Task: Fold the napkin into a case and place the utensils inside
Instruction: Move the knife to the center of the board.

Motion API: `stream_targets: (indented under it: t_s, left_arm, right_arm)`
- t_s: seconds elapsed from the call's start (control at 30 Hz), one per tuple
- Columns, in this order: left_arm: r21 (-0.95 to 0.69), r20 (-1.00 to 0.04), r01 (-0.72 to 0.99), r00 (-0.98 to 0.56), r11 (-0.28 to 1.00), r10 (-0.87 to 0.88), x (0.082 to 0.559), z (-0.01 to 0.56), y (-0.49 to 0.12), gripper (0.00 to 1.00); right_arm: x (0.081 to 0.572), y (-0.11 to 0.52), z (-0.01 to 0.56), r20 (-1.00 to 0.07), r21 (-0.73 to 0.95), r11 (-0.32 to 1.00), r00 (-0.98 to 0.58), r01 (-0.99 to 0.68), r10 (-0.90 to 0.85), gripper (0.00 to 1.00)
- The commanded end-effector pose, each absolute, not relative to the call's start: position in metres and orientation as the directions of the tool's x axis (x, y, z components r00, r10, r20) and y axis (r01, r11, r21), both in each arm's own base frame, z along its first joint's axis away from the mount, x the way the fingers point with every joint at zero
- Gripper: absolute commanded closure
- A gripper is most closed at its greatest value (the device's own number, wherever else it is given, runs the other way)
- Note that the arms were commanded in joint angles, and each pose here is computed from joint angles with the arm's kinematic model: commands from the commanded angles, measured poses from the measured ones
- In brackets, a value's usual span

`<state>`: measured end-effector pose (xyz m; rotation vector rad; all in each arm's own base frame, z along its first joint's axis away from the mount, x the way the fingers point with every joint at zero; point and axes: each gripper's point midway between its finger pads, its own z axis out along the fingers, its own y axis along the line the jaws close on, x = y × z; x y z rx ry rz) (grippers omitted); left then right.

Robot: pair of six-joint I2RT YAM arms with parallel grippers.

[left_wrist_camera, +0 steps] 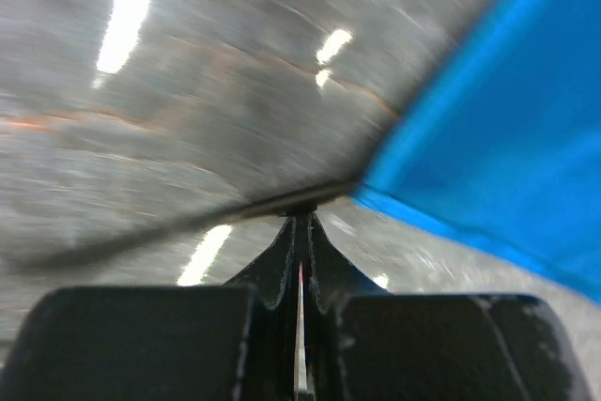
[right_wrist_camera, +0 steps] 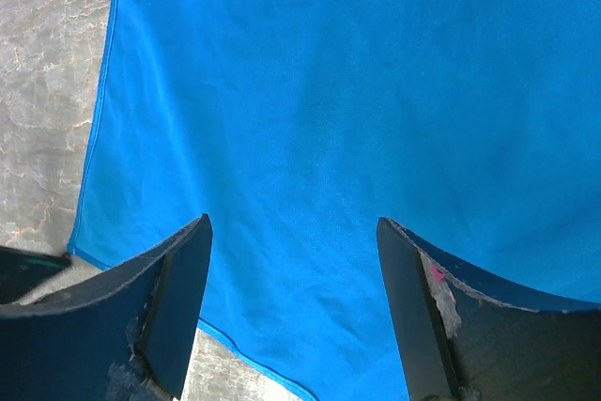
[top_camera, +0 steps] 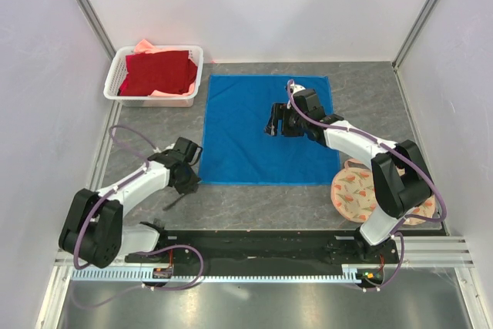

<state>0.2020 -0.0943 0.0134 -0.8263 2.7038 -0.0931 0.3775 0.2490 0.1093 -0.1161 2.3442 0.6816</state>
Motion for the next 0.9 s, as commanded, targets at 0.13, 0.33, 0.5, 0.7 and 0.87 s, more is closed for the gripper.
stream_targets:
  t_s: [0.13, 0.33, 0.5, 0.7, 0.87]
  left_arm:
    - [-0.082, -0.419, -0.635, -0.678, 0.768, -0.604, 0.220, 0.029, -0.039, 0.98]
    - [-0.234, -0.391, -0.512, -0.728, 0.826, -0.563, 0.229, 0.058, -0.068, 0.98]
    - [-0.358, -0.370, -0.498, -0.701, 0.790, -0.610, 0.230, 0.077, -0.084, 0.98]
    - [-0.361, -0.293, -0.500, -0.740, 0.787, -0.605, 0.242, 0.057, -0.100, 0.98]
    - [-0.351, -0.261, -0.462, -0.787, 0.814, -0.559, 0.254, 0.043, -0.110, 0.98]
  right_arm:
    - [0.381, 0.250, 0.108, -0.662, 0.427, 0.855, -0.746, -0.294, 0.074, 0.21]
    - [0.378, 0.249, 0.102, -0.654, 0.422, 0.858, -0.754, -0.292, 0.065, 0.21]
    - [0.379, 0.251, 0.104, -0.656, 0.426, 0.854, -0.752, -0.298, 0.065, 0.21]
    - [0.380, 0.252, 0.104, -0.656, 0.429, 0.851, -0.752, -0.302, 0.064, 0.21]
    - [0.376, 0.251, 0.102, -0.651, 0.431, 0.852, -0.757, -0.299, 0.063, 0.21]
